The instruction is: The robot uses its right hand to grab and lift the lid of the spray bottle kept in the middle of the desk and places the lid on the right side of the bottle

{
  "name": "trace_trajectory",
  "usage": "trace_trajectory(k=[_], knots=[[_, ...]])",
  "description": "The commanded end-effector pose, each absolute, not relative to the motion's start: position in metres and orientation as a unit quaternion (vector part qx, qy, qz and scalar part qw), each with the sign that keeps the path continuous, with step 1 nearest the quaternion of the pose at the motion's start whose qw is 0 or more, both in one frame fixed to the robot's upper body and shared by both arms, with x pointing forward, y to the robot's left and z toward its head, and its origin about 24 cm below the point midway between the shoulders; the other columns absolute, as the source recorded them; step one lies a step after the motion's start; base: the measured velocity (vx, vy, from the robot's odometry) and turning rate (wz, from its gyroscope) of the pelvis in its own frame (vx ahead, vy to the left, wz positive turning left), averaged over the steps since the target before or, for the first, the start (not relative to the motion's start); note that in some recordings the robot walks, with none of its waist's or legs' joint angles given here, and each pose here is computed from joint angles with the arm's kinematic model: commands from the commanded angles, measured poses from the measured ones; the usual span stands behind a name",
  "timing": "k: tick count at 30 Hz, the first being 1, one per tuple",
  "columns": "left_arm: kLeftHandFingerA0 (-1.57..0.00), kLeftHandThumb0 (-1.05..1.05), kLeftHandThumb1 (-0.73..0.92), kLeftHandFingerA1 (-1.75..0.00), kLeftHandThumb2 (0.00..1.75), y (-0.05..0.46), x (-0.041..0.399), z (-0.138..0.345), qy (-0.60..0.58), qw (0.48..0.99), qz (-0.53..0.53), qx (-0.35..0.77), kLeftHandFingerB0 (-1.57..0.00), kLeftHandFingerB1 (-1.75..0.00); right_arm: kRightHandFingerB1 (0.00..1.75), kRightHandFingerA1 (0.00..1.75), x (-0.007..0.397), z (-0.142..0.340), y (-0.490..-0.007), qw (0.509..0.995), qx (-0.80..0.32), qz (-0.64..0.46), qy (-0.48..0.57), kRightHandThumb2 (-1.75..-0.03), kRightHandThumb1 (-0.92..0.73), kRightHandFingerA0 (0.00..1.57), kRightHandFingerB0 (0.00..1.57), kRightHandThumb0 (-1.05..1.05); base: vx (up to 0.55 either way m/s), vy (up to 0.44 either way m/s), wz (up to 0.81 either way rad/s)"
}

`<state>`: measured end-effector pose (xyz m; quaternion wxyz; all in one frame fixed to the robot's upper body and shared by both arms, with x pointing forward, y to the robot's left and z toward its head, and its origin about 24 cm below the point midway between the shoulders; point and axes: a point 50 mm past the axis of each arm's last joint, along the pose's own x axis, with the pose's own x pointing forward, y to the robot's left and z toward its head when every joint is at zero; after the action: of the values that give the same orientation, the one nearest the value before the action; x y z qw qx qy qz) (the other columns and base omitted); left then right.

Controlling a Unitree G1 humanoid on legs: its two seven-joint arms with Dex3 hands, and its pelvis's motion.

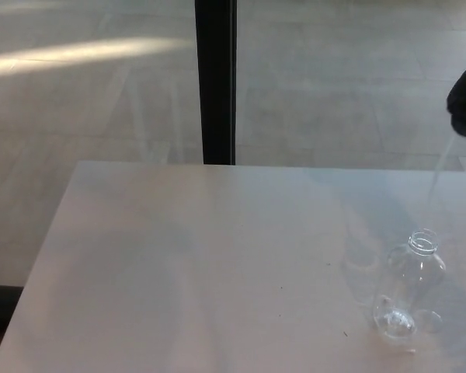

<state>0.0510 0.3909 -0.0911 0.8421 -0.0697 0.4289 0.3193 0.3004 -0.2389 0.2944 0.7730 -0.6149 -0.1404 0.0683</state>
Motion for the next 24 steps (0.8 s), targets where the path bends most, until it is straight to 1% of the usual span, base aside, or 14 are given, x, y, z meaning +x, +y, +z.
trace_trajectory(k=[1,6,7,8,9,10,11,13,14,15,17,22,23,24], knots=[[-0.51,-0.82,0.71,-0.61,1.1,0.393,0.049,-0.089,0.424,0.844,0.322,-0.063,-0.29,-0.51,1.01,1.54,0.295,0.334,-0.263,0.829,-0.548,0.069,-0.093,-1.0,-0.61,0.88,0.85,-0.09,0.0,0.0,0.0],[-0.5,-0.81,0.71,-0.6,1.1,0.393,0.049,-0.09,0.425,0.842,0.326,-0.064,-0.29,-0.51,0.99,1.41,0.291,0.359,-0.274,0.836,-0.536,0.043,-0.111,-1.07,-0.55,0.95,0.88,-0.12,0.0,0.0,0.0],[-0.56,-0.84,0.91,-0.49,0.68,0.393,0.049,-0.09,0.426,0.843,0.323,-0.063,-0.35,-0.38,0.98,1.36,0.289,0.364,-0.276,0.839,-0.531,0.035,-0.113,-1.05,-0.57,0.92,0.88,-0.11,0.0,0.0,0.0],[-0.51,-0.82,0.71,-0.61,1.1,0.393,0.049,-0.09,0.426,0.841,0.326,-0.065,-0.28,-0.5,1.03,1.44,0.287,0.366,-0.282,0.855,-0.506,0.029,-0.108,-1.03,-0.59,0.91,0.87,-0.11,0.0,0.0,0.0],[-0.51,-0.82,0.71,-0.61,1.1,0.393,0.049,-0.09,0.426,0.841,0.326,-0.065,-0.28,-0.5,1.03,1.44,0.287,0.366,-0.282,0.857,-0.503,0.029,-0.106,-1.03,-0.59,0.91,0.87,-0.11,0.0,0.0,0.0],[-0.57,-0.85,0.9,-0.49,0.68,0.393,0.05,-0.09,0.428,0.841,0.325,-0.064,-0.36,-0.38,1.02,1.47,0.29,0.358,-0.285,0.86,-0.5,0.02,-0.101,-1.01,-0.59,0.91,0.88,-0.09,0.0,0.0,0.0],[-0.56,-0.84,0.91,-0.49,0.67,0.393,0.049,-0.09,0.426,0.843,0.322,-0.067,-0.35,-0.37,1.03,1.45,0.292,0.35,-0.288,0.862,-0.497,0.023,-0.096,-1.05,-0.58,0.86,0.88,-0.06,0.0,0.0,0.0],[-0.56,-0.84,0.9,-0.49,0.67,0.393,0.049,-0.09,0.426,0.841,0.325,-0.071,-0.35,-0.38,1.0,1.41,0.294,0.339,-0.289,0.864,-0.495,0.029,-0.092,-1.05,-0.58,0.9,0.89,-0.1,0.0,0.0,0.0],[-0.57,-0.85,0.9,-0.49,0.67,0.393,0.053,-0.09,0.422,0.844,0.324,-0.07,-0.36,-0.38,0.98,1.4,0.294,0.324,-0.29,0.861,-0.5,0.037,-0.087,-1.02,-0.59,0.93,0.92,-0.02,0.0,0.0,0.0],[-0.57,-0.85,0.9,-0.5,0.67,0.392,0.053,-0.09,0.421,0.845,0.322,-0.068,-0.36,-0.38,0.98,1.36,0.294,0.317,-0.291,0.858,-0.507,0.042,-0.077,-1.03,-0.6,0.89,0.9,-0.02,0.0,0.0,0.0],[-0.56,-0.85,0.9,-0.5,0.67,0.392,0.053,-0.09,0.42,0.846,0.32,-0.069,-0.35,-0.38,0.97,1.47,0.294,0.295,-0.291,0.856,-0.51,0.061,-0.056,-0.99,-0.63,0.9,0.86,-0.02,0.0,0.0,0.0],[-0.56,-0.85,0.9,-0.51,0.68,0.392,0.054,-0.09,0.418,0.847,0.321,-0.072,-0.34,-0.37,0.93,1.41,0.294,0.251,-0.292,0.857,-0.511,0.07,-0.007,-0.91,-0.68,0.88,0.86,-0.05,0.0,0.0,0.0],[-0.51,-0.81,0.71,-0.62,1.1,0.392,0.055,-0.09,0.416,0.848,0.319,-0.073,-0.27,-0.5,0.92,1.43,0.293,0.227,-0.291,0.85,-0.519,0.086,0.025,-0.91,-0.7,0.85,0.84,-0.04,0.0,0.0,0.0],[-0.5,-0.8,0.71,-0.62,1.1,0.392,0.056,-0.089,0.415,0.849,0.319,-0.074,-0.28,-0.51,0.94,1.46,0.293,0.217,-0.29,0.852,-0.515,0.091,0.038,-0.89,-0.7,0.87,0.84,-0.06,0.0,0.0,0.0]])
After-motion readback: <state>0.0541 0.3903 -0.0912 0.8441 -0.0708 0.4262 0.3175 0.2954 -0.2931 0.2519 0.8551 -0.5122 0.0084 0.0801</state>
